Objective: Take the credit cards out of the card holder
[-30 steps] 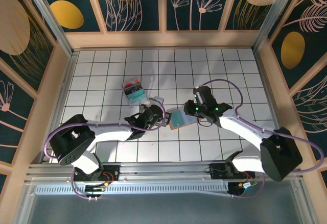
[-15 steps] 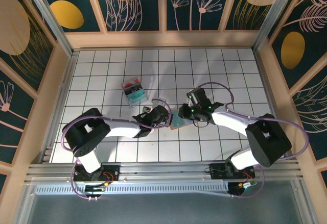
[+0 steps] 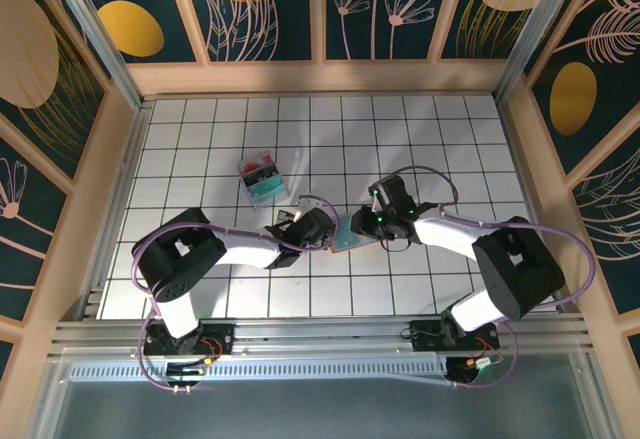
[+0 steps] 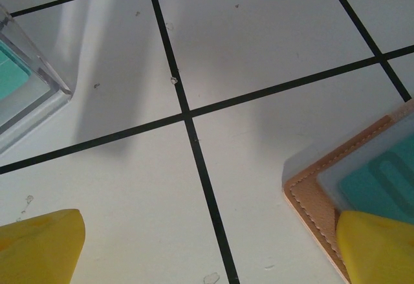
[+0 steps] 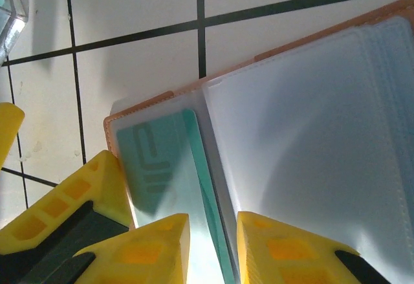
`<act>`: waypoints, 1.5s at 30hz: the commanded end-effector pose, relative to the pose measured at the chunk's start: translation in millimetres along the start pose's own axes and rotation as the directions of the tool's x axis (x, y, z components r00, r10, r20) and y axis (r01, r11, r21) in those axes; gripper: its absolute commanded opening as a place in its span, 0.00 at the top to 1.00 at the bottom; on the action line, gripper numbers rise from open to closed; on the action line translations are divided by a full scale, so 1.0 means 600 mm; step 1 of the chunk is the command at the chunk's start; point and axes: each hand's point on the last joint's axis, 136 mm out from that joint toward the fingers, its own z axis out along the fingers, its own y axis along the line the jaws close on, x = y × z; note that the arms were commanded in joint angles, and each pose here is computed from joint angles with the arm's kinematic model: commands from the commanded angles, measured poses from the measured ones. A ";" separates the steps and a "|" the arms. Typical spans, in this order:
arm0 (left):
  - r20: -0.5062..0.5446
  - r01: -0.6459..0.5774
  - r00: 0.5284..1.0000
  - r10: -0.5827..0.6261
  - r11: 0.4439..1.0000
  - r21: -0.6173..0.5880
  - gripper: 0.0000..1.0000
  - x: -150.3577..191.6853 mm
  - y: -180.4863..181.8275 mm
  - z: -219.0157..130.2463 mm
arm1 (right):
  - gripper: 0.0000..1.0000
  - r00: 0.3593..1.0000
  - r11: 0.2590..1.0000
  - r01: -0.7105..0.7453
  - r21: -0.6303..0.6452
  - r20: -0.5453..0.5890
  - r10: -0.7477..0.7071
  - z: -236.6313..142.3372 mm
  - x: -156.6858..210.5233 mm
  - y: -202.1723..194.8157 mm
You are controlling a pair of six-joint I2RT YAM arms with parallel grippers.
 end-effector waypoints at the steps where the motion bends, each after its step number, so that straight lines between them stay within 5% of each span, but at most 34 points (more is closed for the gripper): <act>1: 0.005 0.002 1.000 -0.002 1.000 -0.025 0.01 -0.007 0.004 -0.005 | 0.74 1.000 0.999 0.011 -0.032 -0.018 -0.012 0.010 0.007 -0.001; 21: 0.029 0.036 0.999 -0.036 0.999 0.009 0.01 -0.038 0.001 -0.035 | 0.75 0.996 0.995 0.083 -0.053 0.045 -0.081 -0.026 -0.011 0.029; 45: -0.067 -0.020 0.998 0.017 0.999 -0.042 0.01 0.025 0.011 0.000 | 0.75 0.997 0.996 0.061 -0.068 -0.046 -0.065 0.030 0.018 0.017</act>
